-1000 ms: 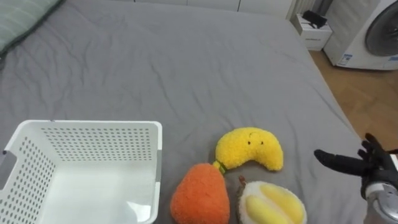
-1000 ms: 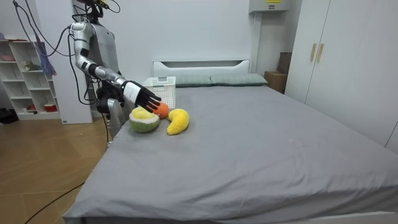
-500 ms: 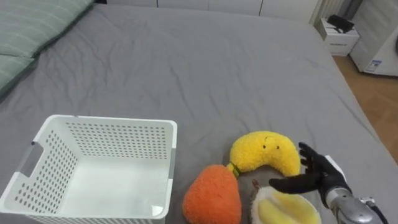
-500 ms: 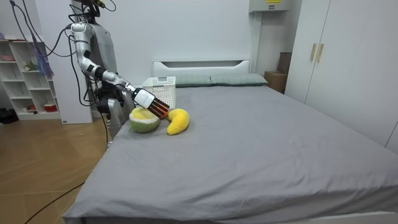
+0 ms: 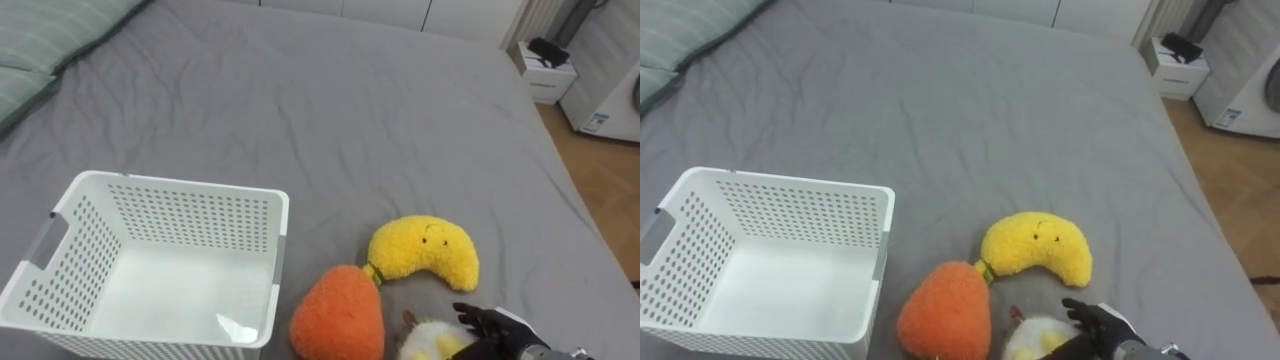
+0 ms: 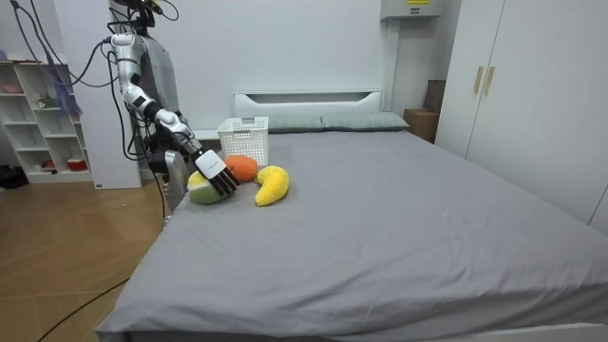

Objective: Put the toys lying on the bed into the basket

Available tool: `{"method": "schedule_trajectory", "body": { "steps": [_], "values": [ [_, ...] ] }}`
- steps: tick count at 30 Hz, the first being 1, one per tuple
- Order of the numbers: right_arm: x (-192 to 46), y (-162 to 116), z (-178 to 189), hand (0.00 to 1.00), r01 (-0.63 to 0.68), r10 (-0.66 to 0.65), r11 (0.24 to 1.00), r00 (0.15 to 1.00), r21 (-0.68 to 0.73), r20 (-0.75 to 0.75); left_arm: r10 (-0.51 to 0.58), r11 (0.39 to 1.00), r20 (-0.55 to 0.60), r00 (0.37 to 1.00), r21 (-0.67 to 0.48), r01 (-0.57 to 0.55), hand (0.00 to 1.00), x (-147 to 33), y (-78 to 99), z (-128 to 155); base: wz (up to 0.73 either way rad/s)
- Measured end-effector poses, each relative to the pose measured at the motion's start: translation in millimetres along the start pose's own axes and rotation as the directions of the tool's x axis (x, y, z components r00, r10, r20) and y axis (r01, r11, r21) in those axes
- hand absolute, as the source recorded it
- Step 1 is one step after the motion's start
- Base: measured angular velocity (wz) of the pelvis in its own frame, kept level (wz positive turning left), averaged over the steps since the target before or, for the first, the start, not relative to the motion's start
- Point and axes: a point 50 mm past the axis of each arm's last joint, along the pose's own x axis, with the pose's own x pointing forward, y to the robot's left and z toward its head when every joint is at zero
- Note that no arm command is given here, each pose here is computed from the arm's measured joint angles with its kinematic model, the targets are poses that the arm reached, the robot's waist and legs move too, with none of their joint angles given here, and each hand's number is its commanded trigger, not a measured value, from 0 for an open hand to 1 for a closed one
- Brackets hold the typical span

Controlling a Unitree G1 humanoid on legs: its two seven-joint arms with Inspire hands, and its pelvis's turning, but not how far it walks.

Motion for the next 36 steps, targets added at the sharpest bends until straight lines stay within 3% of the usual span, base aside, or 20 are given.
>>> {"method": "schedule_trajectory", "body": {
  "steps": [1,2,3,4,25,36],
  "values": [
    [0,0,0,0.02,-0.002,0.002,1.0,1.0,-0.007,-0.005,-0.004,1.0,-0.002,1.0,0.001,0.004,0.0,0.0,-0.4,0,0.0],
    [1,0,-1,0.18,-0.005,0.004,1.0,1.0,-0.018,-0.014,-0.01,1.0,-0.003,1.0,0.001,0.01,0.0,0.1,-0.9,0,0.0],
    [1,-1,-1,0.65,-0.012,0.011,1.0,1.0,-0.021,-0.021,-0.016,1.0,-0.003,1.0,0.001,0.016,0.0,0.1,-1.2,0,0.0],
    [2,-1,-1,1.0,-0.015,0.014,1.0,1.0,-0.025,-0.022,-0.019,1.0,-0.003,1.0,0.001,0.019,0.0,0.1,-1.3,0,0.0],
    [2,-4,3,1.0,-0.001,-0.006,0.994,0.998,-0.111,-0.059,-0.031,0.999,0.005,1.0,0.022,0.031,0.0,0.2,-3.8,3,0.0],
    [-8,-20,40,1.0,0.123,-0.109,0.98,0.989,-0.158,0.099,-0.018,1.0,0.034,0.999,0.017,0.018,0.0,-0.4,-2.0,7,-0.03]
  ]
}}
